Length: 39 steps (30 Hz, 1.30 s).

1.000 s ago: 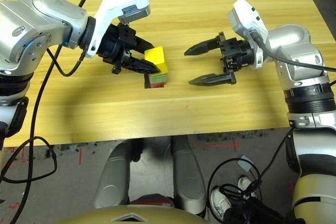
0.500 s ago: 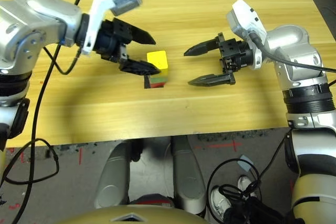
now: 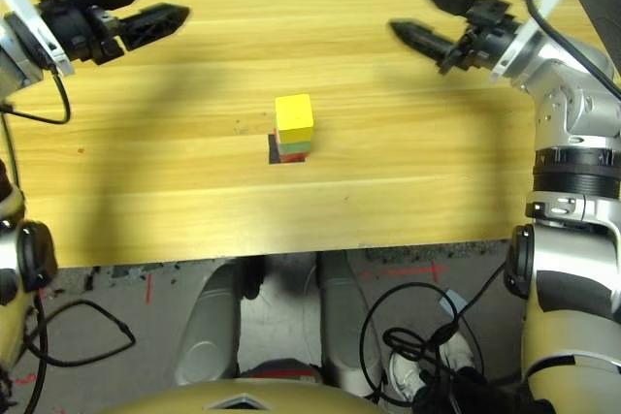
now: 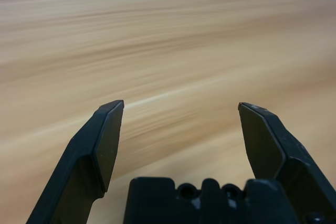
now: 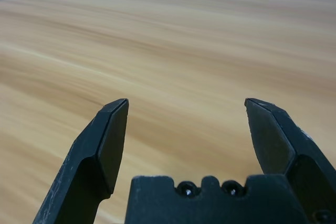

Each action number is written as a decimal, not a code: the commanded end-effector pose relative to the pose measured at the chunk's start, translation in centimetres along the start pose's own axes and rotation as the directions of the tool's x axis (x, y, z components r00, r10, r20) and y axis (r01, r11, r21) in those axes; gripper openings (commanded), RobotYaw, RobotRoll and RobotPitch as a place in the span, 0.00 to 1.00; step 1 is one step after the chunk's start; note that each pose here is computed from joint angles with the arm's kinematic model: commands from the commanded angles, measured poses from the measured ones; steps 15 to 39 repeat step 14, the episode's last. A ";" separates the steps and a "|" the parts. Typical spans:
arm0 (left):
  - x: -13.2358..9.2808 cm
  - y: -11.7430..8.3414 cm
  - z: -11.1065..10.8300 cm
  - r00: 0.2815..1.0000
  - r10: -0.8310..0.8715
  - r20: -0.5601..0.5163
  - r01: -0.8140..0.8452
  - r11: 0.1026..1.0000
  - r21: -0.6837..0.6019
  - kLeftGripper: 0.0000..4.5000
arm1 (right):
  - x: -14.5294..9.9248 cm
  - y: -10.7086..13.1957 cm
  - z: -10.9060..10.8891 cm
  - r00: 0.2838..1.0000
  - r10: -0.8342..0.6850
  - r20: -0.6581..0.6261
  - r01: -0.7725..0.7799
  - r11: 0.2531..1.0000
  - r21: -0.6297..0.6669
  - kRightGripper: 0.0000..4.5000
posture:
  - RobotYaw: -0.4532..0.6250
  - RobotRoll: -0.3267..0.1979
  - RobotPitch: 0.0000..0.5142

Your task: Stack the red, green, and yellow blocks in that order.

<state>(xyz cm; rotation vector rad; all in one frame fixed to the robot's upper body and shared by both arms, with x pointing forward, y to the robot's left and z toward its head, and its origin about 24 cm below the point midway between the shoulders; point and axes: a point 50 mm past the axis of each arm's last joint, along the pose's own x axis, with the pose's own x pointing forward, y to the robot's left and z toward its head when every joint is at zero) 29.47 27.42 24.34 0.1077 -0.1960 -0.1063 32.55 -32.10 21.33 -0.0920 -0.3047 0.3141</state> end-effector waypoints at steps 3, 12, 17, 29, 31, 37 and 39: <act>-2.8 2.6 -2.9 0.938 0.295 0.181 -0.295 0.955 -0.028 0.99 | -3.3 -2.8 -1.6 0.972 -0.234 0.012 0.235 0.970 -0.059 1.00 | 0.49 0.54 0.65; -4.8 3.5 -7.1 0.928 0.334 0.166 -0.345 0.938 0.040 0.99 | -4.6 -4.0 -1.8 0.939 -0.342 0.045 0.345 0.934 -0.096 1.00 | 0.46 0.48 0.68; -4.9 3.6 -7.5 0.928 0.335 0.163 -0.345 0.938 0.039 0.99 | -4.5 -3.9 -1.8 0.939 -0.342 0.044 0.345 0.934 -0.093 1.00 | 0.46 0.47 0.68; -4.9 3.6 -7.5 0.928 0.335 0.163 -0.345 0.938 0.039 0.99 | -4.5 -3.9 -1.8 0.939 -0.342 0.044 0.345 0.934 -0.093 1.00 | 0.46 0.47 0.68; -4.9 3.6 -7.5 0.928 0.335 0.163 -0.345 0.938 0.039 0.99 | -4.5 -3.9 -1.8 0.939 -0.342 0.044 0.345 0.934 -0.093 1.00 | 0.46 0.47 0.68; -4.9 3.6 -7.5 0.928 0.335 0.163 -0.345 0.938 0.039 0.99 | -4.5 -3.9 -1.8 0.939 -0.342 0.044 0.345 0.934 -0.093 1.00 | 0.46 0.47 0.68; -4.9 3.6 -7.5 0.928 0.335 0.163 -0.345 0.938 0.039 0.99 | -4.5 -3.9 -1.8 0.939 -0.342 0.044 0.345 0.934 -0.093 1.00 | 0.46 0.47 0.68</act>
